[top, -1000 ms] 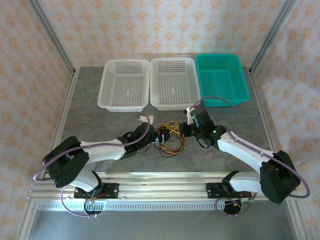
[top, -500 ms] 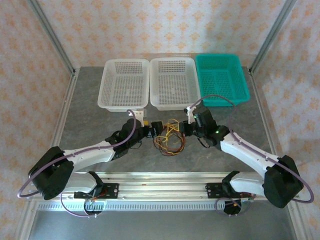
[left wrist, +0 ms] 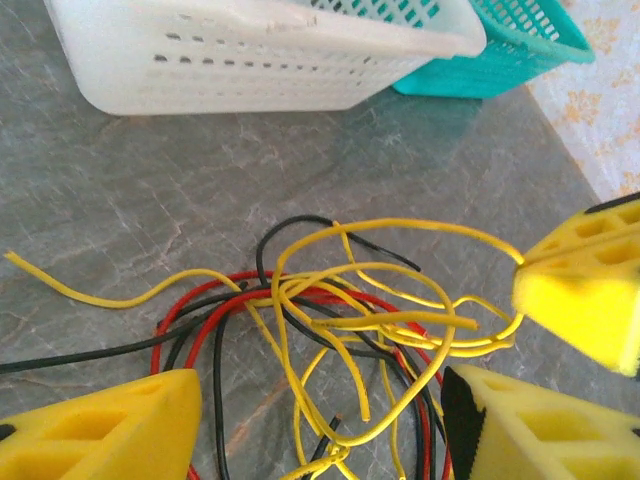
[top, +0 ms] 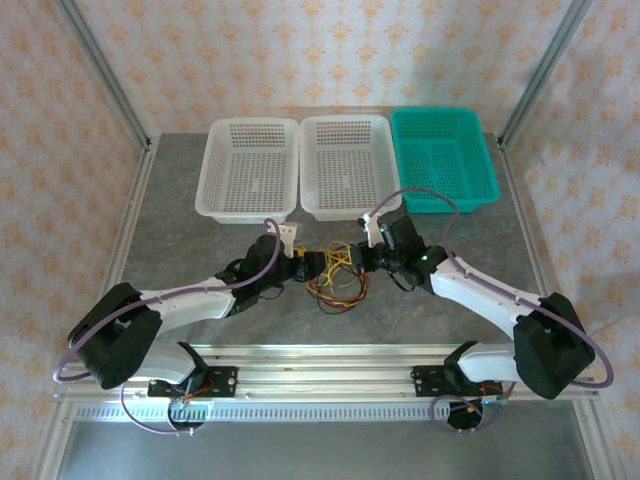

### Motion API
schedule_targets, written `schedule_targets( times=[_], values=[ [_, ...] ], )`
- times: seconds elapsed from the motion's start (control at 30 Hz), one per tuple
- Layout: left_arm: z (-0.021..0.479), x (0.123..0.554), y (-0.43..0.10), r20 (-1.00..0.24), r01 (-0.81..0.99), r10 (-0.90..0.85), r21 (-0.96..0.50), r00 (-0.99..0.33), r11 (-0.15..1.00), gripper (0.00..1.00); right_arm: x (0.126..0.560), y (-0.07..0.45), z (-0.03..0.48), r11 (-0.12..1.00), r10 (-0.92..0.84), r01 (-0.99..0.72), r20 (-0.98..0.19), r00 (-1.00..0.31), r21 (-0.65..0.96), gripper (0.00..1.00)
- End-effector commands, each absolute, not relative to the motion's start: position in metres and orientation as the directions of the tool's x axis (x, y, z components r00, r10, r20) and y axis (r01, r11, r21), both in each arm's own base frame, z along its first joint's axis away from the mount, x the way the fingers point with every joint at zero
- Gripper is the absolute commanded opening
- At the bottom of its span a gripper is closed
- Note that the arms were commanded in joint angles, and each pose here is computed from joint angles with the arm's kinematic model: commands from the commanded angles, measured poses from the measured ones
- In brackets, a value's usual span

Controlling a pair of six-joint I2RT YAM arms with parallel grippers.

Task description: Untangle the cables

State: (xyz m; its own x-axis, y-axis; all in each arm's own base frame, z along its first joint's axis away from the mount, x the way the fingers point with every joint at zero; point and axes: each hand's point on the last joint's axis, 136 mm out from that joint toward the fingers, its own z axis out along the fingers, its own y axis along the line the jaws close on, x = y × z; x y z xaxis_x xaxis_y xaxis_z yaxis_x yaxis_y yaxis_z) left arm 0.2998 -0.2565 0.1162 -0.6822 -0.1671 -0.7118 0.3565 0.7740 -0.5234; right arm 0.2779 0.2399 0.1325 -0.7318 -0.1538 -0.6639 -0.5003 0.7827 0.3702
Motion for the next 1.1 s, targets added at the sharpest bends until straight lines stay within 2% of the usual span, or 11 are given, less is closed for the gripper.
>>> schedule_targets(
  times=[0.0, 0.27, 0.37, 0.73, 0.77, 0.87, 1.03, 1.07],
  values=[
    [0.137, 0.309, -0.270, -0.739, 0.413, -0.179, -0.541, -0.649, 0.733, 0.67, 0.284, 0.248, 0.151, 0.763, -0.138, -0.530, -0.708, -0.692, 0.370, 0.00],
    [0.130, 0.317, -0.288, -0.737, 0.431, -0.157, -0.538, -0.657, 0.724, 0.66, 0.282, 0.253, 0.148, 0.747, -0.128, -0.526, -0.688, -0.714, 0.406, 0.00],
    [0.123, 0.324, -0.288, -0.734, 0.407, -0.164, -0.531, -0.659, 0.743, 0.62, 0.280, 0.254, 0.146, 0.744, -0.132, -0.523, -0.675, -0.726, 0.416, 0.00],
    [0.086, 0.328, -0.288, -0.689, 0.344, -0.145, -0.518, -0.710, 0.783, 0.29, 0.275, 0.244, 0.133, 0.781, -0.114, -0.459, -0.626, -0.771, 0.423, 0.00],
    [0.084, 0.328, -0.287, -0.687, 0.336, -0.144, -0.514, -0.712, 0.789, 0.28, 0.275, 0.243, 0.133, 0.785, -0.110, -0.453, -0.626, -0.772, 0.422, 0.02],
    [0.078, 0.330, -0.282, -0.681, 0.306, -0.159, -0.509, -0.715, 0.805, 0.23, 0.274, 0.237, 0.133, 0.801, -0.087, -0.427, -0.624, -0.777, 0.420, 0.19],
    [0.074, 0.331, -0.280, -0.672, 0.283, -0.173, -0.512, -0.721, 0.811, 0.22, 0.273, 0.213, 0.131, 0.859, 0.033, -0.287, -0.606, -0.795, 0.423, 0.43],
    [0.072, 0.331, -0.279, -0.670, 0.280, -0.173, -0.511, -0.722, 0.813, 0.22, 0.273, 0.207, 0.126, 0.876, 0.064, -0.240, -0.593, -0.803, 0.418, 0.44]
  ],
)
